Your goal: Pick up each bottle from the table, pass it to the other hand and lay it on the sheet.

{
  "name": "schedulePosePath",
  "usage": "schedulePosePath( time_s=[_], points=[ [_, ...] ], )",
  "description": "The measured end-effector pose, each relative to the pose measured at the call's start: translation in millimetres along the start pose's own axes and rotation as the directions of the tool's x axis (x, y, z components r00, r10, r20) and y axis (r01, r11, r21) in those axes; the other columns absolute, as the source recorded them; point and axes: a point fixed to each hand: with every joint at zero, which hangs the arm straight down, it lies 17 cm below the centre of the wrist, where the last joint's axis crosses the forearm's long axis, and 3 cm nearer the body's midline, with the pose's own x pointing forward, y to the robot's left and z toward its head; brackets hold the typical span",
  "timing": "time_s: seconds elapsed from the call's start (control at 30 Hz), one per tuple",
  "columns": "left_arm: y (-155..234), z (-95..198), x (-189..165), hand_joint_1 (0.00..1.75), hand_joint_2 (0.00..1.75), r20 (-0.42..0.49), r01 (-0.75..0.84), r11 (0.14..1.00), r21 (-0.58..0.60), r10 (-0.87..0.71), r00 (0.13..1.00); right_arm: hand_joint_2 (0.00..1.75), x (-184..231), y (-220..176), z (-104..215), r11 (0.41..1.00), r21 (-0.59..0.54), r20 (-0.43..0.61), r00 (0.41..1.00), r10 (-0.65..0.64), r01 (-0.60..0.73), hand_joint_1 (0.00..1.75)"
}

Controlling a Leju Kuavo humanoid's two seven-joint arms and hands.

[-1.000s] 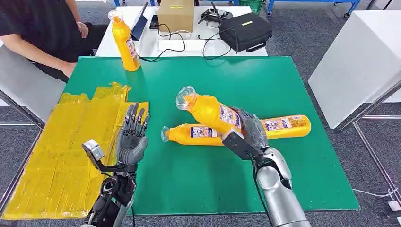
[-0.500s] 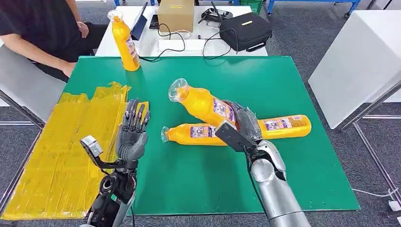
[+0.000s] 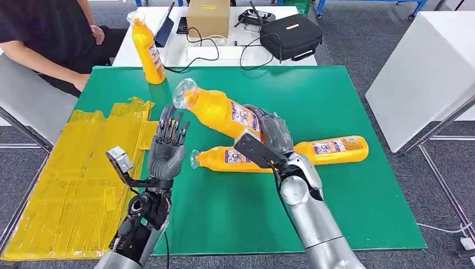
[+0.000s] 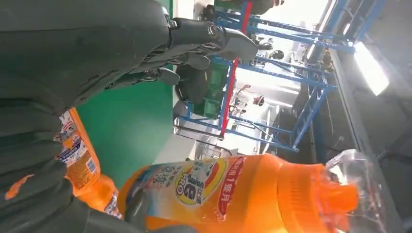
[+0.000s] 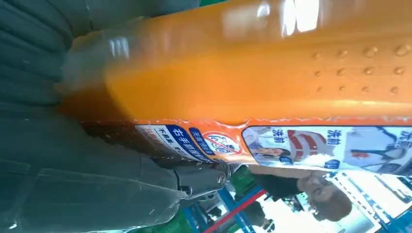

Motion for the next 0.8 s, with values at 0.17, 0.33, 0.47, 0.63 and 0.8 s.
schedulePosePath(
  time_s=[0.17,0.33,0.47,0.63,0.8],
  points=[
    [-4,-2,-2,0.0,1.75,-0.011,-0.012,1.0,-0.004,0.012,1.0,1.75,15,17,-10,1.0,0.024,-0.006,1.0,0.007,-0.007,1.75],
    [-8,-14,3,0.0,1.75,-0.008,-0.024,1.0,-0.015,0.024,1.0,1.75,43,44,-26,0.998,0.055,-0.005,0.999,-0.032,0.032,1.75],
    [-10,-21,5,0.0,1.75,0.001,-0.029,0.999,-0.027,0.029,1.0,1.75,58,71,-29,0.992,0.084,-0.029,0.995,-0.094,0.097,1.75],
    [-6,-20,4,0.0,1.75,0.003,-0.033,0.999,-0.023,0.033,0.999,1.75,69,107,-24,0.98,0.152,-0.049,0.991,-0.124,0.13,1.75],
    [4,-15,2,0.0,1.75,0.004,-0.036,0.999,-0.001,0.036,0.999,1.75,72,131,-19,0.965,0.215,-0.086,0.987,-0.136,0.152,1.75]
  ],
)
